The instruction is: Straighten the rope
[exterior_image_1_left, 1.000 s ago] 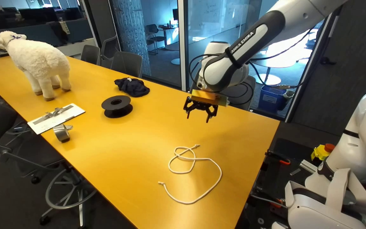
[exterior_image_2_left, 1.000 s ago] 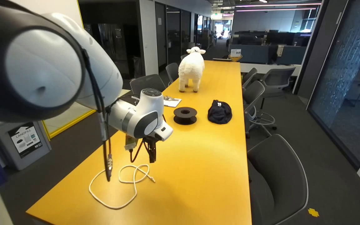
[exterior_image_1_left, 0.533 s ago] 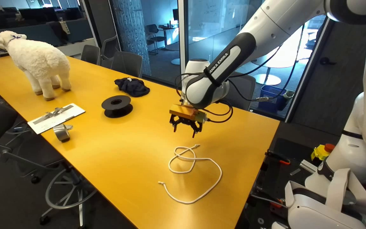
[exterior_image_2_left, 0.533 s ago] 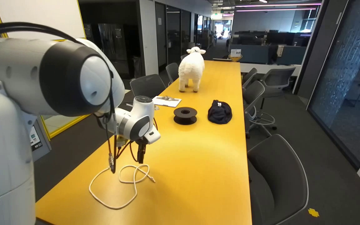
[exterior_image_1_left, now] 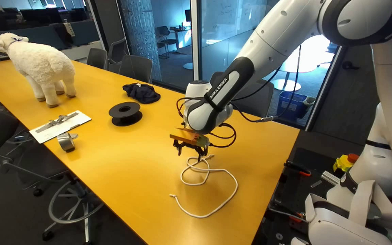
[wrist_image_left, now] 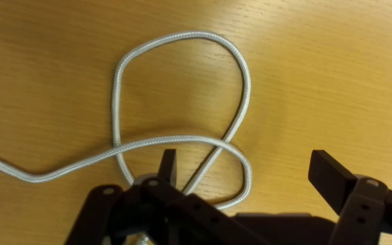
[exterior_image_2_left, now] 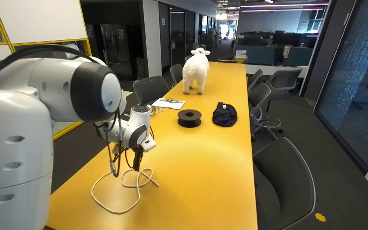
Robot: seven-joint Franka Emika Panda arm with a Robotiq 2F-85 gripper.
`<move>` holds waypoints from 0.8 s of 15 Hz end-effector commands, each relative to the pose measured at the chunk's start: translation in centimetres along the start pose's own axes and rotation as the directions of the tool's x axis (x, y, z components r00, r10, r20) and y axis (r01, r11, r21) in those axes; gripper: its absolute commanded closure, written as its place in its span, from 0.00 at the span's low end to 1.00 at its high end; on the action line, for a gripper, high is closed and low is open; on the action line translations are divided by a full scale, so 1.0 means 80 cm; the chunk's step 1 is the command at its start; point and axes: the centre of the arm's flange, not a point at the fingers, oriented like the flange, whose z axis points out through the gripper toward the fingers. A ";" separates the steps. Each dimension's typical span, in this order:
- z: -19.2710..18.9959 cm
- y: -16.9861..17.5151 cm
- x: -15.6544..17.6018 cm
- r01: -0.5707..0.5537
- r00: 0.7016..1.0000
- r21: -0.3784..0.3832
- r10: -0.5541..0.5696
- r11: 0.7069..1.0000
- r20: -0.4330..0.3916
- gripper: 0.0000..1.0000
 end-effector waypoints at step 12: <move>0.065 -0.063 0.049 -0.040 0.998 0.025 0.041 0.999 -0.053 0.00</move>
